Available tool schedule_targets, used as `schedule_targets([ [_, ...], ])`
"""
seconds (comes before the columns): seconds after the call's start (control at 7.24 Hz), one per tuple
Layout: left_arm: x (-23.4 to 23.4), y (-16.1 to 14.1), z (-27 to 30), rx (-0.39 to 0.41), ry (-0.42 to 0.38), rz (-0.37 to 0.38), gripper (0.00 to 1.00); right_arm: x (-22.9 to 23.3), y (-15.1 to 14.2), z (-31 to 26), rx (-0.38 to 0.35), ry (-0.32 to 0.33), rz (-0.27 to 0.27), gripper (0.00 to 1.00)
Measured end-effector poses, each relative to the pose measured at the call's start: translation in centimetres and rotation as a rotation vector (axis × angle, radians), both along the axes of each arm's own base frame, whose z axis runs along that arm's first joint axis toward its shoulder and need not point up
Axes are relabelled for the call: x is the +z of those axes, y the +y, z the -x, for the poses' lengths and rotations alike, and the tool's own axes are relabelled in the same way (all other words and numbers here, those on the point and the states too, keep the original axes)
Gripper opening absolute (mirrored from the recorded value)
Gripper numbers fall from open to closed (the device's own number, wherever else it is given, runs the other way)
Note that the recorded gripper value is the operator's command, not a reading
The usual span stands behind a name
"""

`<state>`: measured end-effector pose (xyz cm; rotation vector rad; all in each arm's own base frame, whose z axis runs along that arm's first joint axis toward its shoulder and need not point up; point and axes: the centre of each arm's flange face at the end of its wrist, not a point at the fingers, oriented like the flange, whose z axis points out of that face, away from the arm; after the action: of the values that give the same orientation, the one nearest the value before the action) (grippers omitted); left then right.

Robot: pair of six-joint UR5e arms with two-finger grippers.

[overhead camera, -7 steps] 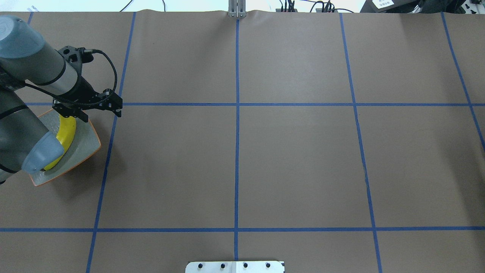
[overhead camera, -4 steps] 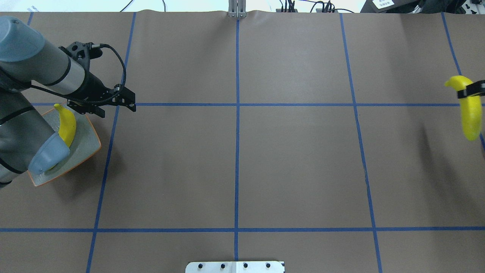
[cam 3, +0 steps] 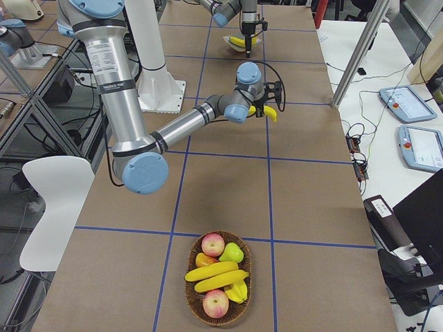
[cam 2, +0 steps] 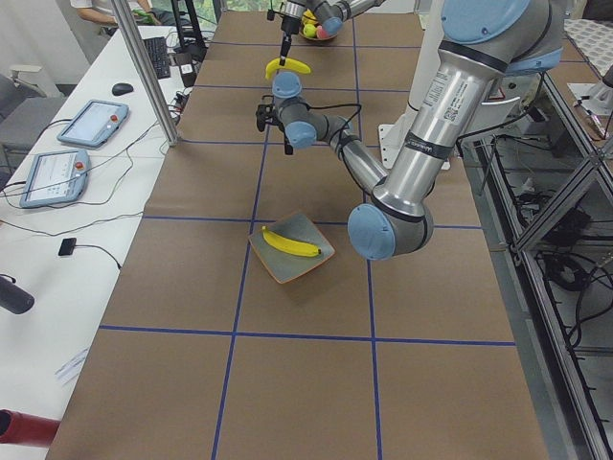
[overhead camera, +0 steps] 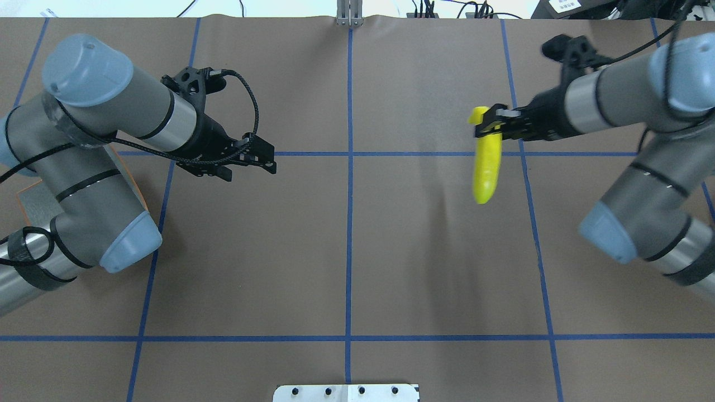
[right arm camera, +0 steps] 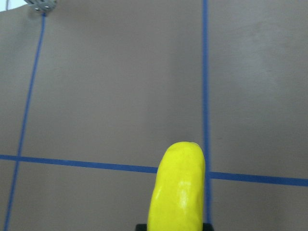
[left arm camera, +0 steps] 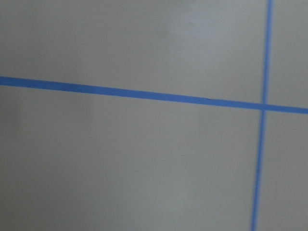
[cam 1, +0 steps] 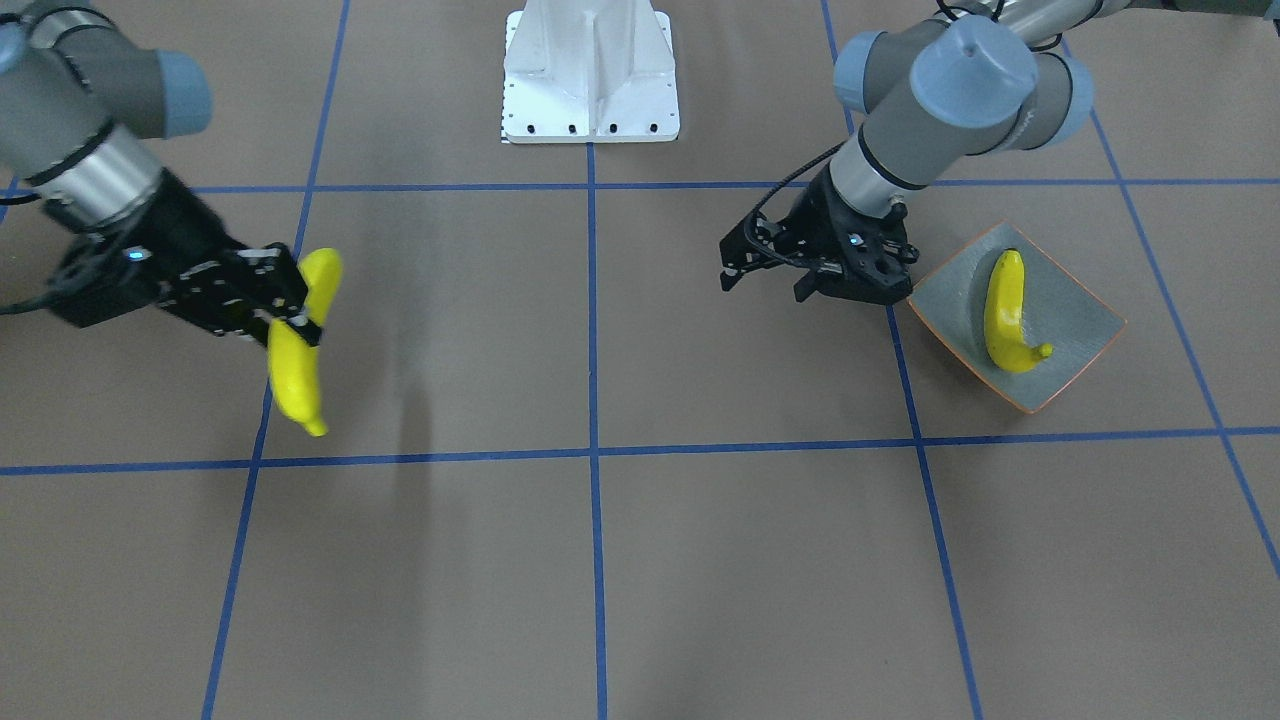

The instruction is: Transfer all bananas from basket to plate

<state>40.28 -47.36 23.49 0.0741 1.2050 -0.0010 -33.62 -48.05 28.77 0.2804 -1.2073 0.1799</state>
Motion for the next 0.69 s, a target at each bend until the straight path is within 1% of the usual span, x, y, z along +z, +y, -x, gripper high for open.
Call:
schedule_targets([
  [0.14, -1.3, 0.9, -0.7, 0.016, 0.064, -0.057, 1.0, -3.3, 2.4, 4.9, 0.024, -0.049, 0.018, 0.0],
  [0.28, -2.6, 1.4, -1.0, 0.026, 0.123, -0.108, 1.0, -5.5, 4.3, 7.8, 0.029, -0.092, 0.046, 0.0],
  [0.41, -4.1, 2.2, -1.5, 0.041, 0.18, -0.157, 1.0, -7.0, 5.4, 9.4, 0.025, -0.121, 0.062, 0.0],
  [0.69, -5.5, 4.2, -3.5, 0.087, 0.287, -0.245, 1.0, -8.4, 6.2, 10.3, 0.011, -0.145, 0.064, 0.0],
])
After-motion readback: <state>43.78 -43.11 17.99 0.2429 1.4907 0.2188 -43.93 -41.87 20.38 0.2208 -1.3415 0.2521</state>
